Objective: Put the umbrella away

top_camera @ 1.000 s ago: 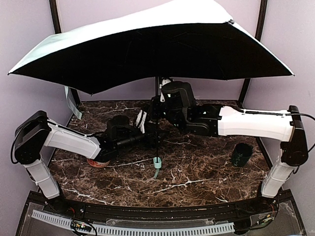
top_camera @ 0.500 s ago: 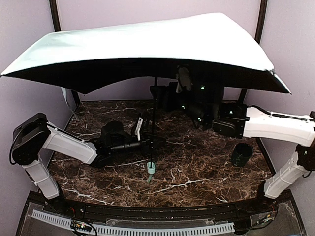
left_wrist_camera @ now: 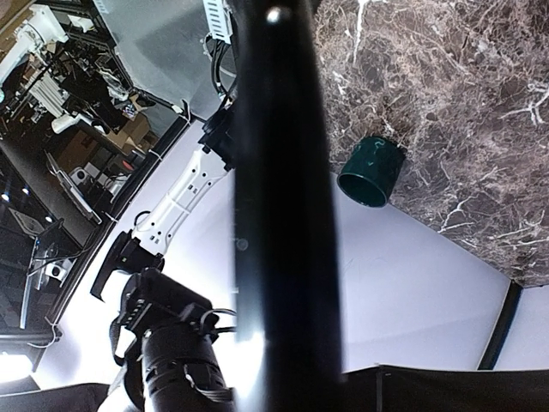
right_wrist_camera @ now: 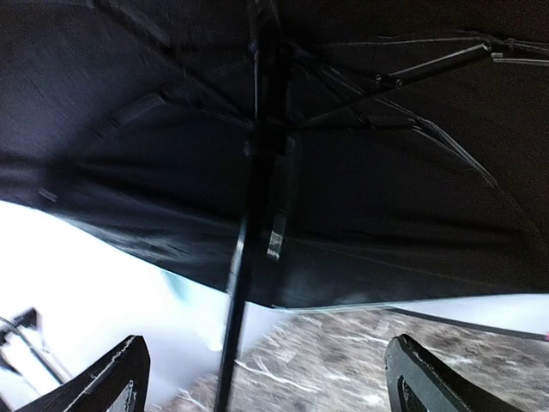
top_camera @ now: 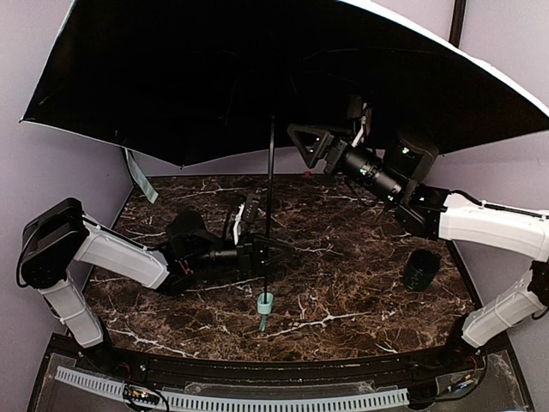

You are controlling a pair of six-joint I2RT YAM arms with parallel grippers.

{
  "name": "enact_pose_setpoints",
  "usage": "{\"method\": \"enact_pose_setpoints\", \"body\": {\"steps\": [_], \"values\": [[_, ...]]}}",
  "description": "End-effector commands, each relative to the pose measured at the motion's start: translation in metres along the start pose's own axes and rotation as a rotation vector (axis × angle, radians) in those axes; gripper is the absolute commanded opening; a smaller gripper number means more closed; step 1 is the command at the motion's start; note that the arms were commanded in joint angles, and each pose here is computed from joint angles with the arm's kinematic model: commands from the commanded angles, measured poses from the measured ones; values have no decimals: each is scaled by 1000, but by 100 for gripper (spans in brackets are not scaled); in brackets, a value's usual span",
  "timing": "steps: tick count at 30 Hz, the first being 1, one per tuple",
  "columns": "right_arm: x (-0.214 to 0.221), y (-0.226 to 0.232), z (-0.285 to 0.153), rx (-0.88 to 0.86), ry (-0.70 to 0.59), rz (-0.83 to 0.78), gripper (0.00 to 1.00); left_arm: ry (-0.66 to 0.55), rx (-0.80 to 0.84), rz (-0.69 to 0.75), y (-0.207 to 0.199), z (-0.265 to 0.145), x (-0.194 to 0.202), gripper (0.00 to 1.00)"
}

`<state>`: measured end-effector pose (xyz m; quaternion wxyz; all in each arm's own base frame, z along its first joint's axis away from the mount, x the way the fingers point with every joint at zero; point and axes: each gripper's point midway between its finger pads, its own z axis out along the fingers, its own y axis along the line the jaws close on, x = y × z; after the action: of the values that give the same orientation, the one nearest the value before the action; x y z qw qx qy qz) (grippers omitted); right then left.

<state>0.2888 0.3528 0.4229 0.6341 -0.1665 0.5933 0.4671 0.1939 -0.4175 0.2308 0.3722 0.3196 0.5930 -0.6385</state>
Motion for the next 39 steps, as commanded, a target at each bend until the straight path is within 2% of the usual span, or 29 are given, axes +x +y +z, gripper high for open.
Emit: {"method": "enact_pose_setpoints", "body": {"steps": [1,5,9,17,23,26,30,33,34,37,39], "values": [[-51,17,-3,-178,-191,145,94,-53,117,107,-38,8,-21,0],[-64,28,17,-242,-205,121,94,-45,74,112,-33,10,-21,0],[-66,17,38,-197,-209,134,93,-24,48,146,-34,11,-17,0],[-81,12,47,-190,-294,151,77,-40,66,152,-40,9,-17,0],[-72,4,55,-179,-289,172,50,-39,70,160,-41,9,-17,0],[-71,5,55,-192,-287,175,46,-42,70,165,-42,7,-17,0],[-71,4,53,-192,-291,170,33,-46,75,170,-43,6,-17,0],[-73,6,51,-200,-293,157,31,-53,77,175,-44,5,-18,0],[-73,7,51,-204,-290,153,26,-53,75,174,-44,5,-17,0],[-74,8,51,-204,-290,151,0,-51,80,176,-45,5,-18,0],[-74,8,50,-204,-287,143,0,-51,81,177,-45,4,-17,0]]}}
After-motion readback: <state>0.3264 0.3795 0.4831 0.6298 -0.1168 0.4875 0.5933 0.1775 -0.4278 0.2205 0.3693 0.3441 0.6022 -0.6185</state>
